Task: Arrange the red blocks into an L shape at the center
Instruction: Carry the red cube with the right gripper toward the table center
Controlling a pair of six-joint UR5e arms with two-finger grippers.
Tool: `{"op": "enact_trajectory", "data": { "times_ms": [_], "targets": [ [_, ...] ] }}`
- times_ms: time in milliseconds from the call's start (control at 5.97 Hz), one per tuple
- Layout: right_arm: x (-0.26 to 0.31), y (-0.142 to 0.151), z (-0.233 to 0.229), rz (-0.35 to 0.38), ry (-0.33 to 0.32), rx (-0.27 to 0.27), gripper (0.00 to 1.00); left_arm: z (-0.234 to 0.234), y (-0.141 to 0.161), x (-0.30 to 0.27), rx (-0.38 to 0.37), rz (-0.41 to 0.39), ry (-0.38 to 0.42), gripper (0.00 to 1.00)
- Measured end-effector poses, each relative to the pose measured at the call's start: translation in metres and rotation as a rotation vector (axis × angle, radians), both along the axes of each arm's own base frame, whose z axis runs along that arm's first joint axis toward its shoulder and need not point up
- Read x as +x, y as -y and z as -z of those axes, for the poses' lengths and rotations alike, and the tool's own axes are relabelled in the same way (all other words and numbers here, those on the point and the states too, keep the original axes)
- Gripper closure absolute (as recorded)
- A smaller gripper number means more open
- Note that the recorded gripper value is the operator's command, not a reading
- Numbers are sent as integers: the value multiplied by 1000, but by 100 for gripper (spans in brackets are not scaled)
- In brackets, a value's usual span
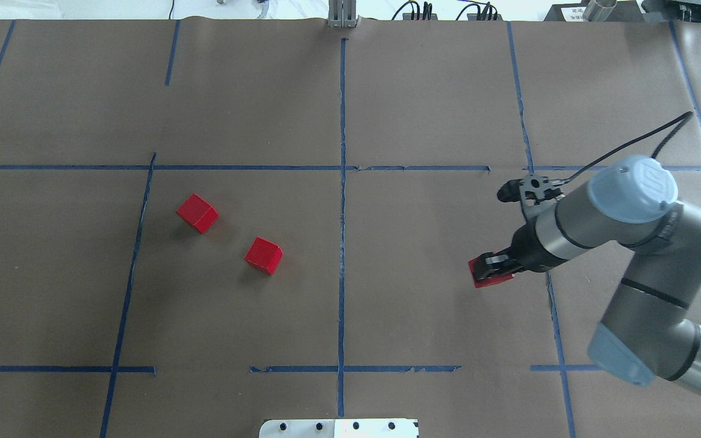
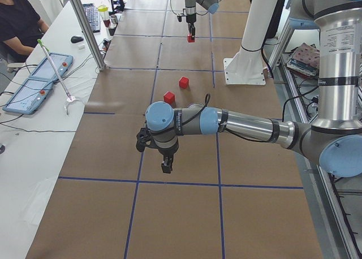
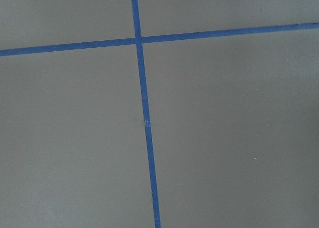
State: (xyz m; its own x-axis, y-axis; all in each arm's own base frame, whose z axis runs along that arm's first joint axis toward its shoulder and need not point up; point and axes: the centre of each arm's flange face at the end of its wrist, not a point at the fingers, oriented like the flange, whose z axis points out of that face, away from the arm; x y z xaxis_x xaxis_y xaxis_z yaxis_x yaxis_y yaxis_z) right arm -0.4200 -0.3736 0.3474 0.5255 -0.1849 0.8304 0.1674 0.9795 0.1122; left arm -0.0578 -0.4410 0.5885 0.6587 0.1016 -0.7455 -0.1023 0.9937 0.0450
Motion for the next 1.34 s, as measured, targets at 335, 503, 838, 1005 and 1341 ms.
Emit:
{"op": "enact_trajectory", "data": {
  "times_ms": [335, 503, 838, 1005, 1341],
  "targets": [
    [-67, -8, 82, -12, -49, -32, 100, -1, 0, 0, -3, 1, 0, 0],
    [-94, -3, 100, -26, -64, -44, 100, 0, -1, 0, -2, 1, 0, 0],
    [-153, 21, 136, -103, -96, -86, 100, -1, 1, 2, -3, -1, -14, 0],
    [-170, 25, 146, -140, -107, -111, 100, 0, 4, 3, -1, -2, -18, 0],
    [-188, 22, 150, -185, -127, -155, 100, 5, 5, 3, 8, -2, -20, 0]
  ]
}}
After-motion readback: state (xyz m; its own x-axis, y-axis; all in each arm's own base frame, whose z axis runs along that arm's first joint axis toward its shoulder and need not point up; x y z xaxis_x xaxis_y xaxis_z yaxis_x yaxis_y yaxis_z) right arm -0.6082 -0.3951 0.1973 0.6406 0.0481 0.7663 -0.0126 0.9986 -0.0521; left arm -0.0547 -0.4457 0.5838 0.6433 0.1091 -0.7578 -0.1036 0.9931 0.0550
